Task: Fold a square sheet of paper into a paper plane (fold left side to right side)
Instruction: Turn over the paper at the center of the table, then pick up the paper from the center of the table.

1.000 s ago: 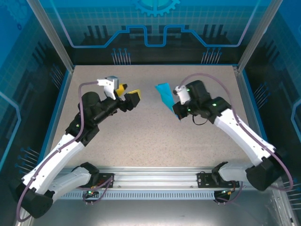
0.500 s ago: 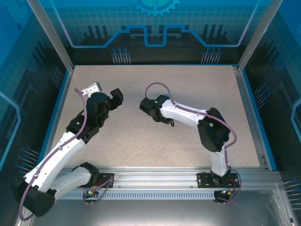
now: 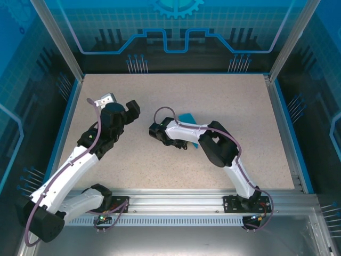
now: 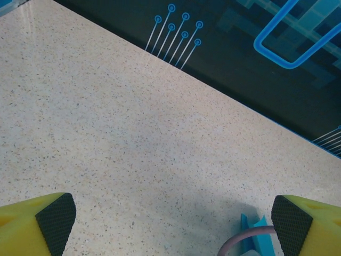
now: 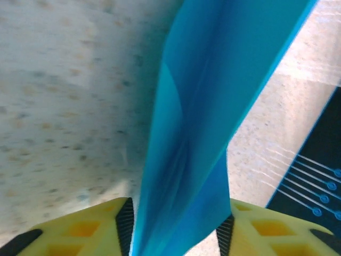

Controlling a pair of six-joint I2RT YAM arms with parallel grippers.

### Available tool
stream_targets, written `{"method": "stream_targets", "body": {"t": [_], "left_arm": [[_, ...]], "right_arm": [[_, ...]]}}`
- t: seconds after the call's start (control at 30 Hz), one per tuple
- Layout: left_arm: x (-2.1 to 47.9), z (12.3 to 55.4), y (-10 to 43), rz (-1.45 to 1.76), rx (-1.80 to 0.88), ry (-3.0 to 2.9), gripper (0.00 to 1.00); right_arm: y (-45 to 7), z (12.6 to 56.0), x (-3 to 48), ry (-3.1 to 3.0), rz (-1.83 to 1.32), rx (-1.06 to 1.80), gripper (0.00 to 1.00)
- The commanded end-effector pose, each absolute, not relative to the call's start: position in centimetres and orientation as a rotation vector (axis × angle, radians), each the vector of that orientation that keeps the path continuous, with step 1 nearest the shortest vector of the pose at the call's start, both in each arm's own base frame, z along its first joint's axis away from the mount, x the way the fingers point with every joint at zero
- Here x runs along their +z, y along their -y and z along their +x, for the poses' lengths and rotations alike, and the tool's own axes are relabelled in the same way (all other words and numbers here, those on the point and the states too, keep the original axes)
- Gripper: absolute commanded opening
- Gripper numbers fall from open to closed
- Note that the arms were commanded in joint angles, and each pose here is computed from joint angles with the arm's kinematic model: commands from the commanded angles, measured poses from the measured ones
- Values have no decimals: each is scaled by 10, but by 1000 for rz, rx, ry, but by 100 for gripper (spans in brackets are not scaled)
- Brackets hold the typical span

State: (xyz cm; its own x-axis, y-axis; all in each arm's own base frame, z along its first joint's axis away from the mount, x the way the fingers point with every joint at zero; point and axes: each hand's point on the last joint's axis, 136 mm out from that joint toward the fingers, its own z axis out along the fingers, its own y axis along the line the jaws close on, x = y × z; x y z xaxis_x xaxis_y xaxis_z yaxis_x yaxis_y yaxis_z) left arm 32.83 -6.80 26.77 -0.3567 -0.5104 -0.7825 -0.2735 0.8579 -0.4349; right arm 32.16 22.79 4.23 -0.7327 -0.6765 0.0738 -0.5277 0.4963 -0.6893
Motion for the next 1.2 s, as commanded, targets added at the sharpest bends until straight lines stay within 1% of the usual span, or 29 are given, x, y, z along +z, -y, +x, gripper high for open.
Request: {"method": "stream_targets", "body": {"t": [0.0, 0.1, 0.23, 0.3, 0.37, 0.5, 0.57, 0.67, 0.73, 0.9, 1.0, 1.17], "left_arm": [[281, 331, 70, -565, -300, -1953, 98], [281, 332, 74, -547, -313, -1964, 98], [281, 334, 82, -506, -344, -1985, 99], [280, 337, 93, -454, -386, -2008, 98], [275, 341, 111, -384, -463, -2046, 99], [248, 354, 154, -270, -635, -2159, 99], [235, 361, 173, -230, -720, -2197, 98], [212, 372, 197, -211, -839, -2244, 96], [198, 378, 212, -199, -914, -2272, 95], [153, 386, 258, -171, -1093, -2366, 90], [128, 392, 281, -157, -1142, -2427, 87], [101, 403, 303, -157, -1166, -2475, 83]], "right_arm": [[-247, 300, 54, -2620, -1057, -792, 58], [-254, 286, 75, -2659, -1024, -559, 74], [-252, 269, 106, -2663, -979, -280, 91], [-240, 268, 125, -2650, -904, -164, 97], [-227, 272, 144, -2629, -803, -28, 99], [-201, 283, 175, -2528, -549, 310, 100], [-185, 290, 189, -2455, -423, 405, 99], [-166, 292, 198, -2365, -325, 449, 100], [-155, 292, 198, -2351, -255, 472, 100], [-138, 287, 174, -2380, -106, 613, 100], [-134, 285, 167, -2381, -76, 667, 99], [-130, 280, 165, -2372, -77, 702, 100]]}}
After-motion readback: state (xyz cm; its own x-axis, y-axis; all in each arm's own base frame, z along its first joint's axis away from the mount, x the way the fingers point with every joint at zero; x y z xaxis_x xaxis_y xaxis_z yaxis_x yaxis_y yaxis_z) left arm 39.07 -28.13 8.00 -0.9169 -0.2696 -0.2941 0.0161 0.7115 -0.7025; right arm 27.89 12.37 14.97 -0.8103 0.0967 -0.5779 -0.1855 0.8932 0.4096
